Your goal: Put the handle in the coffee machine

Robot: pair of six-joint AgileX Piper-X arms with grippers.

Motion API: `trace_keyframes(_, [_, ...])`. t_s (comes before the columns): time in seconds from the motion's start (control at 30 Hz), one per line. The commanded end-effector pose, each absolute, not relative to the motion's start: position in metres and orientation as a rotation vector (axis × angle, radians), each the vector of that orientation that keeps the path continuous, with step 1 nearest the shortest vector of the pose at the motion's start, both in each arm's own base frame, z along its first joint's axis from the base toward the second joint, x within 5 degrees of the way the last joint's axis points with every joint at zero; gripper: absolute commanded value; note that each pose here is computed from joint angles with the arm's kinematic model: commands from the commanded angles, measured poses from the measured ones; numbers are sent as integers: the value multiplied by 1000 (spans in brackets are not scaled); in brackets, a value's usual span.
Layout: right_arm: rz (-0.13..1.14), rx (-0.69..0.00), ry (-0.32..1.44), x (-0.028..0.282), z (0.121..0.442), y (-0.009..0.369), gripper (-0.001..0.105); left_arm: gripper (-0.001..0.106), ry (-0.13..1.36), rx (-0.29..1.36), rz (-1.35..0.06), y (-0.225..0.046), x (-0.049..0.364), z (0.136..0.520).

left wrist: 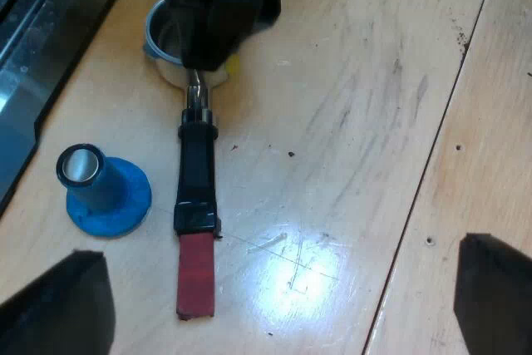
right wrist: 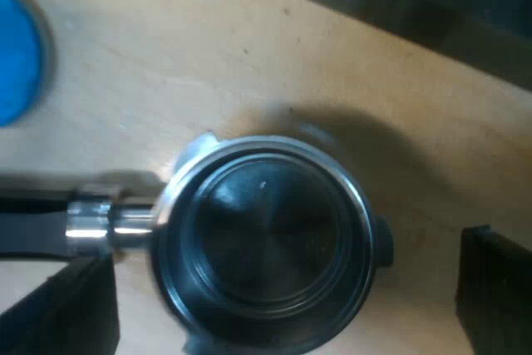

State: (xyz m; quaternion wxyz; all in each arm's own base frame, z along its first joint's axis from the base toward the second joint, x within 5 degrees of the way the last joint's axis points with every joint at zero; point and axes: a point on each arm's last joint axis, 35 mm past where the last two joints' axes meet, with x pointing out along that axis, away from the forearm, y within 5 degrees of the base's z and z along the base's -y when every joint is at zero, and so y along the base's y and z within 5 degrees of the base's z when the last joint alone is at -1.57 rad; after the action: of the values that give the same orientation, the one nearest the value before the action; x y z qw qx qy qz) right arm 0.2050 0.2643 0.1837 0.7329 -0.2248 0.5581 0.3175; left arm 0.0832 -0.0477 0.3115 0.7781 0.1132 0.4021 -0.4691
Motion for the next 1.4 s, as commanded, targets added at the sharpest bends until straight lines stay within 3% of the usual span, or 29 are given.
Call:
trace_keyframes(0.03, [721, -507, 1215, 209, 182, 266, 83, 83, 868, 237, -1005, -47, 83, 312])
trace_keyframes(0.83, [757, -479, 1256, 214, 163, 272, 83, 83, 871, 237, -1005, -47, 83, 311])
trace_keyframes(0.9, [757, -479, 1256, 214, 163, 272, 78, 83, 871, 237, -1005, -47, 83, 311])
trace_keyframes(1.0, [757, -479, 1256, 214, 163, 272, 53, 83, 871, 237, -1005, -47, 83, 311])
trace_keyframes(1.03, [756, -481, 1260, 213, 163, 272, 49, 83, 871, 237, -1005, -47, 83, 311])
trace_keyframes(1.13, [752, -487, 1273, 213, 162, 271, 21, 83, 871, 237, -1005, -47, 83, 311])
trace_keyframes(1.17, [750, -490, 1279, 212, 162, 270, 5, 83, 871, 237, -1005, -47, 83, 311])
trace_keyframes(1.2, [750, -491, 1281, 212, 162, 270, -1, 83, 871, 237, -1005, -47, 83, 311])
trace_keyframes(1.4, [746, -497, 1294, 209, 167, 267, 0, 83, 871, 237, -1005, -47, 83, 311])
